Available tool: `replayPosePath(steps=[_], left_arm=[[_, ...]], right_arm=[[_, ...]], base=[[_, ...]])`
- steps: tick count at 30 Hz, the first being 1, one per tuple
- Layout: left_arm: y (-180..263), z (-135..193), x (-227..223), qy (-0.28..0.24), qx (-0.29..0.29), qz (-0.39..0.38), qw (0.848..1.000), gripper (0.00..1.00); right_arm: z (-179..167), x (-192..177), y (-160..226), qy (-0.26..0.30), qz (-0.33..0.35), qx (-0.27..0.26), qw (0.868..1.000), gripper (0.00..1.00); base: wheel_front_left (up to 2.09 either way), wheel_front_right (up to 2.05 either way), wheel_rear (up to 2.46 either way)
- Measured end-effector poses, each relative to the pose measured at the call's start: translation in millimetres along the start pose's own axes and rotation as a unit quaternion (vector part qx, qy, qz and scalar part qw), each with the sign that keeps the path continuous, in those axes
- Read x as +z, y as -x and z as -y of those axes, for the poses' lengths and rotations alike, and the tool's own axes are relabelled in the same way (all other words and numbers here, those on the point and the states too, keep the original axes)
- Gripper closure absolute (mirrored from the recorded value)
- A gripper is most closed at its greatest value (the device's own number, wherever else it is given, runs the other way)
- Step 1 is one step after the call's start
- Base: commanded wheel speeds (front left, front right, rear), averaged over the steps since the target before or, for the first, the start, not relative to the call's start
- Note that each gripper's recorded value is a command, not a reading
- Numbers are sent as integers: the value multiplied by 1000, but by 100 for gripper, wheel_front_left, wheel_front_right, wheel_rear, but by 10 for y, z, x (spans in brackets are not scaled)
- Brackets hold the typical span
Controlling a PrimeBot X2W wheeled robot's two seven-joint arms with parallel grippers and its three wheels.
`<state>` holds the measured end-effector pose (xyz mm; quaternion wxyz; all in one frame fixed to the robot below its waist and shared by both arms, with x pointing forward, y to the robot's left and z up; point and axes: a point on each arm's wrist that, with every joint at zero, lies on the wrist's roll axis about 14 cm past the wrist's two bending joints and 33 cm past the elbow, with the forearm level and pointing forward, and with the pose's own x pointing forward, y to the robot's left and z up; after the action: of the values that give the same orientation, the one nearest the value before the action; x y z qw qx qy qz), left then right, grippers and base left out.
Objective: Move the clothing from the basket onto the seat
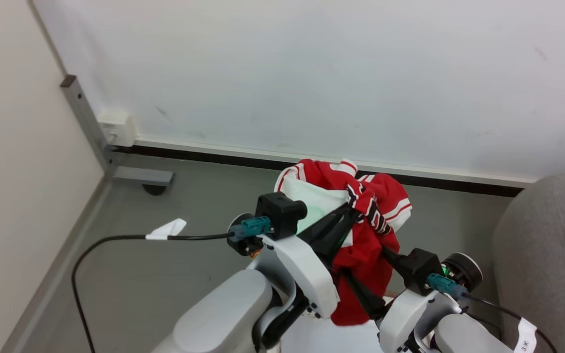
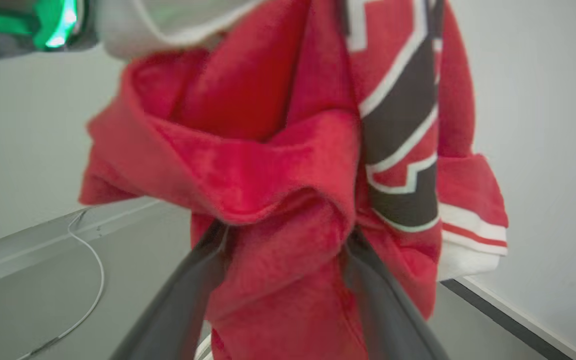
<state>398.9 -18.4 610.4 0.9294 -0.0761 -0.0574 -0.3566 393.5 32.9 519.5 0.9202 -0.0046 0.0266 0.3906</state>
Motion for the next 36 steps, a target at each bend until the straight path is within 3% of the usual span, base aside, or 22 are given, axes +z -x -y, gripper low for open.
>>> replayPosePath(steps=[7, 9, 10, 16, 26, 28, 29, 30, 36], left_arm=[[125, 0, 22, 1, 10, 1, 1000, 100], [156, -10, 18, 3, 13, 0, 1000, 100], [182, -29, 15, 4, 18, 0, 1000, 100], [217, -127, -18, 6, 36, -3, 999, 100], [153, -146, -184, 11, 33, -20, 999, 100], [111, -74, -212, 14, 19, -21, 1000, 48], [86, -27, -219, 16, 10, -20, 1000, 9], [58, 13, -232, 16, 2, -21, 1000, 0], [-119, 238, -294, 21, -41, -16, 999, 0]], right_arm=[[-107, -89, -211, 16, -21, 23, 999, 0], [-111, -69, -263, 15, -17, 24, 999, 57], [-135, -63, -299, 16, -16, 27, 999, 100], [-121, -43, -309, 0, -6, 22, 1000, 100], [316, 155, -42, -58, 54, -49, 996, 100], [427, 201, 40, -66, 68, -67, 993, 100], [479, 224, 80, -70, 75, -76, 992, 100], [542, 254, 122, -74, 83, -87, 990, 100], [999, 375, 435, -71, 116, -157, 978, 100]], base=[[0, 0, 0], [0, 0, 0], [0, 0, 0], [0, 0, 0], [0, 0, 0], [0, 0, 0], [0, 0, 0], [0, 0, 0], [0, 0, 0]])
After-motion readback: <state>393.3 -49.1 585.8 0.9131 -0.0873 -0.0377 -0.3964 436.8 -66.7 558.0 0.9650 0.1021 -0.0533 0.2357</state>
